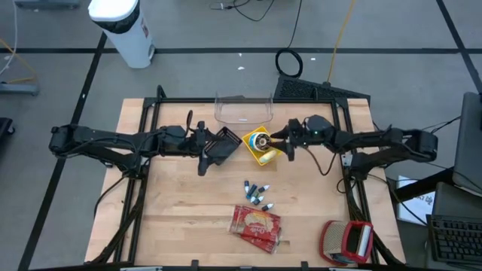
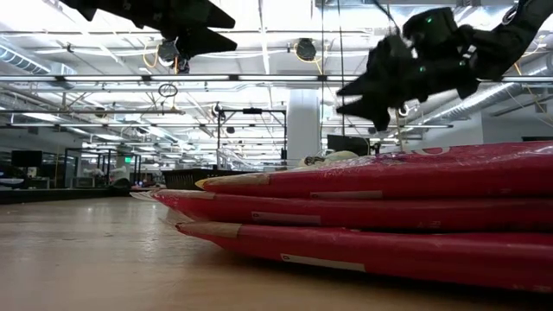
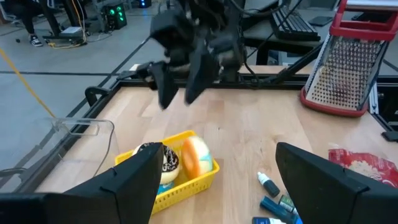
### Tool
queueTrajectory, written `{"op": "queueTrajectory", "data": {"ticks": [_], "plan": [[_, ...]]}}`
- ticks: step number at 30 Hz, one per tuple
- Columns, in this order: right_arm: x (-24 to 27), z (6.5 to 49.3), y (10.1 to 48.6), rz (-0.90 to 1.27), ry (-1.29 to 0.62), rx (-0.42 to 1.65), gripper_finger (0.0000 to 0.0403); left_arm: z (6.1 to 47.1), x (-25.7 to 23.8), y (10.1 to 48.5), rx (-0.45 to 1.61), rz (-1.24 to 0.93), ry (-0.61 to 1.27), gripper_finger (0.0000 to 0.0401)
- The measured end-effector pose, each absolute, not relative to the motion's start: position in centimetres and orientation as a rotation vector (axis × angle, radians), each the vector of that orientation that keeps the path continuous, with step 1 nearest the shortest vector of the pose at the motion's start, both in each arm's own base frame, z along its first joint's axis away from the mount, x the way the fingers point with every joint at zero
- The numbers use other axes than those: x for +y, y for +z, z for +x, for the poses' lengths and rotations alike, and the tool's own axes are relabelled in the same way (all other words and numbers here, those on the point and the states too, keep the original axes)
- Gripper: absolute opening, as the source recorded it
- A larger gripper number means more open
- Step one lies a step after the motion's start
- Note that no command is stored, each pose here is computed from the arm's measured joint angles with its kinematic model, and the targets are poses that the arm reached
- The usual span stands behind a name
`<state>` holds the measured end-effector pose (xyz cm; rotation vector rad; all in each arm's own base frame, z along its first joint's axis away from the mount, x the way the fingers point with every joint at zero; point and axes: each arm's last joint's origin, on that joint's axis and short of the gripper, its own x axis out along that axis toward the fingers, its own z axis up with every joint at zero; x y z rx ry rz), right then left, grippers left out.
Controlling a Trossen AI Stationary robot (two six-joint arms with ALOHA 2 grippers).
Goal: Pick & Place Food Item
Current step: Put the purple bottle into the black bin
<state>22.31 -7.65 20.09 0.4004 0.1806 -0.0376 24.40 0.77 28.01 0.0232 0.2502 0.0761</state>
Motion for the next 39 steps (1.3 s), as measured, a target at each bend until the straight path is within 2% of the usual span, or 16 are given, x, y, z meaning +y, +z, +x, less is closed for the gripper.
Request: {"op": "queueTrajectory", "data": {"ticks": [10, 13, 24, 31, 39], "plan": [[-2.5, 23.4, 22.2, 0.289, 0.253, 0.032, 0.0194, 24.4, 0.7, 27.9, 0.258, -0.006, 0.075, 0.0306], [-0.4, 23.7, 22.0, 0.211, 0.228, 0.038, 0.0194, 24.4, 0.5, 27.9, 0.267, -0.004, 0.066, 0.0307], [5.7, 25.0, 15.7, 0.013, 0.1, 0.337, 0.0189, 24.3, 0.4, 27.7, 0.282, -0.023, 0.063, 0.031], [6.1, 25.5, 11.6, -0.046, 0.054, 0.498, 0.0174, 24.3, 0.4, 27.7, 0.279, -0.032, 0.064, 0.0308], [6.1, 25.6, 9.3, -0.07, 0.053, 0.573, 0.0169, 24.3, 0.4, 27.7, 0.277, -0.061, 0.069, 0.0316]]}}
